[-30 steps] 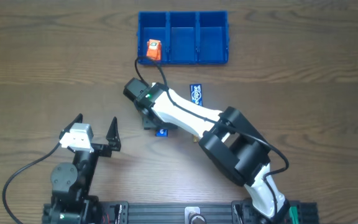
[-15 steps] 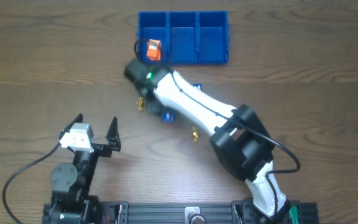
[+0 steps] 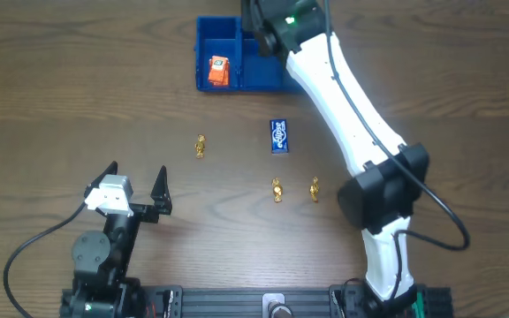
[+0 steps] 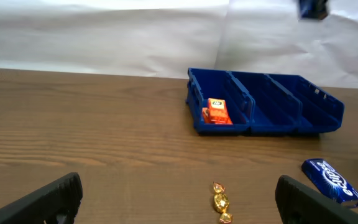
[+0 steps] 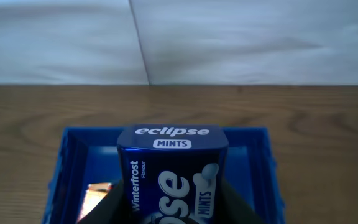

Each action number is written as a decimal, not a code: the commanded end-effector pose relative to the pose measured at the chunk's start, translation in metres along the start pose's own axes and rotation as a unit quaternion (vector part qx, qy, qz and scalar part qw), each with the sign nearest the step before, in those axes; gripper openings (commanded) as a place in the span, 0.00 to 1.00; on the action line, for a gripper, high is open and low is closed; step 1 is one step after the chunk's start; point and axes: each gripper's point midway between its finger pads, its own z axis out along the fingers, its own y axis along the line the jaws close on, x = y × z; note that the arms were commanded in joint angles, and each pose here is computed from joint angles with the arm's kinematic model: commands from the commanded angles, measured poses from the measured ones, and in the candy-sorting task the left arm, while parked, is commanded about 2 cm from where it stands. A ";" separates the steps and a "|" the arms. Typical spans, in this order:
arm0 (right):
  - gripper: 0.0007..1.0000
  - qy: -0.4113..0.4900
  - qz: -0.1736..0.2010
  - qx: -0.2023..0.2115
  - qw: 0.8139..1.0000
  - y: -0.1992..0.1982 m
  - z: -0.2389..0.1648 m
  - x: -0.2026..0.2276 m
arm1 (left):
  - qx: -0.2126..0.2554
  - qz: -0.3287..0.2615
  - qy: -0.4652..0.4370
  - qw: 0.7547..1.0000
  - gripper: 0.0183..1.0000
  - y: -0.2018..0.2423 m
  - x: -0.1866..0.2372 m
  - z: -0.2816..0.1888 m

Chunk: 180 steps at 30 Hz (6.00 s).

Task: Sort Candies Into Trays

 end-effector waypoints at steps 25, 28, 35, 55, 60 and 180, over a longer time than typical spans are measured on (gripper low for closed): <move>0.87 0.124 0.008 -0.011 0.992 -0.005 0.080 0.081 | 0.003 0.002 0.024 1.000 1.00 0.000 0.016 0.001; 0.91 0.128 -0.002 -0.010 0.992 -0.013 0.053 0.071 | 0.003 0.002 0.024 1.000 1.00 0.000 0.016 0.001; 0.92 0.235 -0.044 -0.016 0.971 -0.017 -0.014 0.119 | 0.003 0.002 0.024 1.000 1.00 0.000 0.016 0.001; 0.88 0.384 -0.020 -0.001 0.923 -0.029 0.008 0.301 | 0.003 0.002 0.024 1.000 1.00 0.000 0.016 0.001; 0.83 0.381 -0.019 0.004 0.924 -0.030 0.014 0.304 | 0.003 0.002 0.024 1.000 1.00 0.000 0.016 0.001; 0.64 0.411 -0.057 -0.010 0.910 0.150 0.002 0.327 | 0.003 0.002 0.024 1.000 1.00 0.000 0.016 0.001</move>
